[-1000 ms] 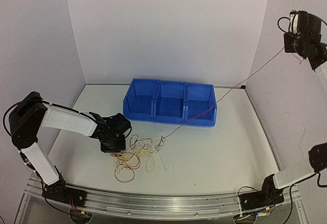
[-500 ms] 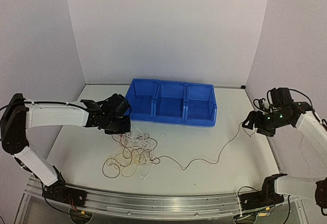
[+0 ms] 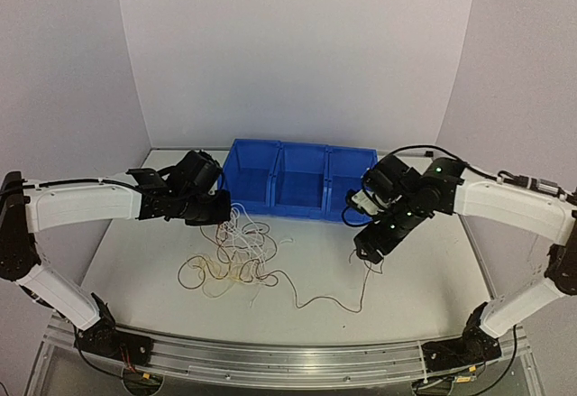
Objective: Untangle the cables
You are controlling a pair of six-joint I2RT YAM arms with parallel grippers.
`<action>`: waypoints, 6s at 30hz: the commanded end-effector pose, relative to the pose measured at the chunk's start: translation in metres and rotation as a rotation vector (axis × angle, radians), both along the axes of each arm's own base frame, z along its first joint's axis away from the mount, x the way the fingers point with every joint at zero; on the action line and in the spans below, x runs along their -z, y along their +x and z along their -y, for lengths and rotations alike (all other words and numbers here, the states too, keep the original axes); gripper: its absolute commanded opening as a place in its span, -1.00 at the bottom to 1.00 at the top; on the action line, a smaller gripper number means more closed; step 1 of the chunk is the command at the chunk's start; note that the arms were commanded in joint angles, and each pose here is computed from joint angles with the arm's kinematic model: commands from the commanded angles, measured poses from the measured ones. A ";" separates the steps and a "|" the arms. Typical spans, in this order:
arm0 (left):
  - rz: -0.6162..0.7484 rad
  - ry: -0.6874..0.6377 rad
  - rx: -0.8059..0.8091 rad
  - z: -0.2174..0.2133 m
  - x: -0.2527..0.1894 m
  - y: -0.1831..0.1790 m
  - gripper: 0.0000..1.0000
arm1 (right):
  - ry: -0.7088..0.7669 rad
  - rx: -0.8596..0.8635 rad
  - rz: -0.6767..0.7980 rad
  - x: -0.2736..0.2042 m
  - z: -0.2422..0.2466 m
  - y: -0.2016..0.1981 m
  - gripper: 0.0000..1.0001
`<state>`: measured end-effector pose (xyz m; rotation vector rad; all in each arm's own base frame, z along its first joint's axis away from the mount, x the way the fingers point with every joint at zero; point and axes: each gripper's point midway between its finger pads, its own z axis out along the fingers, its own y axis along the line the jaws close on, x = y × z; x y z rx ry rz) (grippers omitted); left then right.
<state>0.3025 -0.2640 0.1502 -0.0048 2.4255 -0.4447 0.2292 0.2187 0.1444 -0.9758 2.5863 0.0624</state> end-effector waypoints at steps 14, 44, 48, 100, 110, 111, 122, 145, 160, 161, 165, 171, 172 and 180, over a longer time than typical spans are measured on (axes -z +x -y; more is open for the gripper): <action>-0.049 -0.044 0.001 0.008 0.004 -0.002 -1.00 | 0.400 -0.387 -0.231 -0.004 -0.167 -0.056 0.79; -0.142 -0.044 -0.001 0.001 0.029 -0.022 -0.80 | 0.261 -0.195 -0.345 0.088 -0.212 -0.066 -1.00; -0.148 -0.055 0.091 0.015 0.028 -0.034 -0.25 | 0.255 -0.173 -0.309 0.085 -0.209 -0.059 -1.00; -0.357 0.381 -0.125 -0.028 0.156 -0.031 -0.98 | -0.276 0.558 0.604 -0.082 0.102 0.070 -1.00; -0.417 0.424 -0.246 -0.076 0.175 -0.040 -1.00 | -0.341 0.753 0.595 -0.105 0.199 0.071 -1.00; -0.420 0.428 -0.256 -0.080 0.175 -0.040 -1.00 | -0.325 0.752 0.572 -0.102 0.201 0.071 -1.00; -0.448 0.506 -0.401 -0.139 0.169 -0.045 -1.00 | -0.290 0.967 0.551 -0.116 0.264 0.065 -1.00; -0.135 0.218 -0.130 -0.068 0.060 0.004 0.78 | 0.888 0.299 -0.071 -0.142 0.048 0.045 -1.00; 0.402 -0.261 0.787 0.113 -0.089 -0.093 0.92 | 1.038 0.037 -0.205 -0.194 -0.027 0.003 -1.00; 0.419 -0.275 0.789 0.116 -0.091 -0.091 0.89 | 1.047 0.041 -0.205 -0.197 -0.028 0.003 -1.00; 0.449 -0.373 0.882 0.134 -0.094 -0.104 0.84 | 1.071 0.079 -0.222 -0.202 -0.031 0.006 -1.00; 0.494 -0.457 0.897 0.161 -0.093 -0.108 0.75 | 1.080 0.139 -0.210 -0.203 -0.030 0.012 -1.00; 0.498 -0.460 0.879 0.164 -0.091 -0.104 0.75 | 1.085 0.146 -0.207 -0.203 -0.030 0.013 -1.00; 0.526 -0.481 0.803 0.183 -0.075 -0.081 0.75 | 1.121 0.250 -0.225 -0.205 -0.029 0.023 -1.00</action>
